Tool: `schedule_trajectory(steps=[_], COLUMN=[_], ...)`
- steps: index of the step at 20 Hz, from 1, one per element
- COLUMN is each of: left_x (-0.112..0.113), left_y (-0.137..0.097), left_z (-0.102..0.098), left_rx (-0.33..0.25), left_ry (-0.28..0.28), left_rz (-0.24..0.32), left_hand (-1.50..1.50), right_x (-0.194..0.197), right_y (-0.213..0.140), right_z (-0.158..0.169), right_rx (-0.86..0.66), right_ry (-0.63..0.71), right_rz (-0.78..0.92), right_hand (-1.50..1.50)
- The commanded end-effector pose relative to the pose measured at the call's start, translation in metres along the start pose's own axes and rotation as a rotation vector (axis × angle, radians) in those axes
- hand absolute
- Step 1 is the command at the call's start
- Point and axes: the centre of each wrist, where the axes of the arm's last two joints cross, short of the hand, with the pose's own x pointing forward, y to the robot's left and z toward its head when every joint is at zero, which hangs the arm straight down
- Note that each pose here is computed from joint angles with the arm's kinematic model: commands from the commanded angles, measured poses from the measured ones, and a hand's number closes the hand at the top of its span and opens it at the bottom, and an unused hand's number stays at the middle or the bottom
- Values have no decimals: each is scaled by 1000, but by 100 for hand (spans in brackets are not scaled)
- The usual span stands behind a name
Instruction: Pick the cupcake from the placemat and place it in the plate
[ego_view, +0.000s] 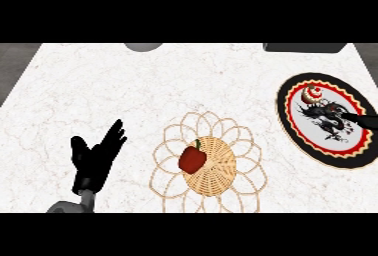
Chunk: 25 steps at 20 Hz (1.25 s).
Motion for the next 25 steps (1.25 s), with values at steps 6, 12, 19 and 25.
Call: schedule_trajectory(steps=[6,12,19,25], left_x=[3,-7,2,-1], left_y=[-10,13,2,-1], left_z=[-4,9,10,3], left_rx=[-13,6,35,23], left_ry=[3,15,-6,23], left_rz=[2,9,-5,8], left_hand=[0,0,0,0], right_x=[-7,-14,-18,-23], right_y=[-69,-106,-133,-128], right_z=[37,72,104,107], right_rx=[192,255,304,281], right_ry=[4,21,31,34], right_rz=[-116,-32,35,51], right_hand=[-150,-150,-150,-150])
